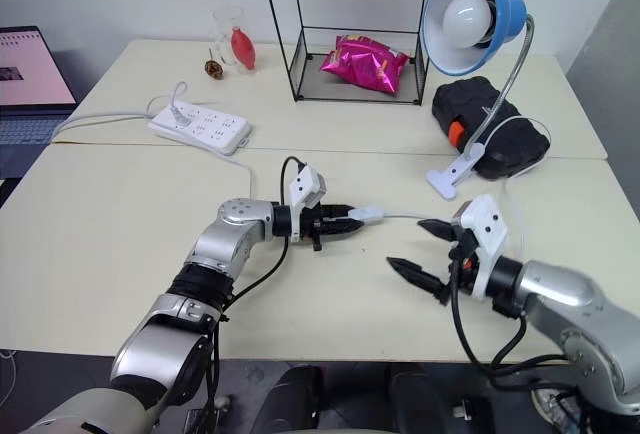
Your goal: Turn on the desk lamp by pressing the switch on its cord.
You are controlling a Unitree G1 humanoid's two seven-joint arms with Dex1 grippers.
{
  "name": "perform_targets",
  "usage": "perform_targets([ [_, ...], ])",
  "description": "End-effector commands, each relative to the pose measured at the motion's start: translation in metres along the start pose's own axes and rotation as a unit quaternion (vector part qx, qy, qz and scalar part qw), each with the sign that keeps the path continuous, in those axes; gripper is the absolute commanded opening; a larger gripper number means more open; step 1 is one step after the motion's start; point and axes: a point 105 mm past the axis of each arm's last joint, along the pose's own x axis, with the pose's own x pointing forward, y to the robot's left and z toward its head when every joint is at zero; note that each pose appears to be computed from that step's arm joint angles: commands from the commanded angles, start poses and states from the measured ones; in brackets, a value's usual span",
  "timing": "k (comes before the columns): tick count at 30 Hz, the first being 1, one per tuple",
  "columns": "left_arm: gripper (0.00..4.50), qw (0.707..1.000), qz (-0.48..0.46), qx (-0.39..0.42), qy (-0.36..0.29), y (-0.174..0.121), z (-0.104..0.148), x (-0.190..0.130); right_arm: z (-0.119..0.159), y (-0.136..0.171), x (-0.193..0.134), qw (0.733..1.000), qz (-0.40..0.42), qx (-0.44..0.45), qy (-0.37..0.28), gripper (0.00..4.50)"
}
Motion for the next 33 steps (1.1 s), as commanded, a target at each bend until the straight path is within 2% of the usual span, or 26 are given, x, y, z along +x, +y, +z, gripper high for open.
perform_targets([
  [1, 1.12, 0.996, 0.023, 0.058, -0.058, -0.004, 0.032, -0.010, -0.005, 0.011, 0.008, 0.997, -0.014, 0.070, -0.038, 4.50],
  [5, 1.12, 0.993, 0.043, 0.078, -0.082, -0.010, 0.045, -0.019, -0.011, -0.009, 0.026, 0.977, -0.074, 0.177, -0.092, 4.50],
  [7, 1.12, 0.993, 0.044, 0.080, -0.081, -0.013, 0.045, -0.022, -0.012, -0.012, 0.035, 0.964, -0.074, 0.231, -0.104, 4.50],
  [11, 1.12, 0.993, 0.048, 0.071, -0.085, -0.014, 0.047, -0.024, -0.008, -0.016, 0.053, 0.949, -0.076, 0.284, -0.117, 4.50],
  [14, 1.12, 0.993, 0.043, 0.069, -0.083, -0.017, 0.047, -0.024, 0.000, -0.015, 0.067, 0.926, -0.057, 0.345, -0.141, 4.50],
  [23, 1.12, 0.994, 0.036, 0.068, -0.082, -0.022, 0.048, -0.023, 0.021, -0.021, 0.088, 0.893, -0.043, 0.405, -0.189, 4.50],
  [33, 1.12, 0.994, 0.035, 0.060, -0.082, -0.025, 0.047, -0.022, 0.022, -0.028, 0.091, 0.871, -0.050, 0.442, -0.211, 4.50],
])
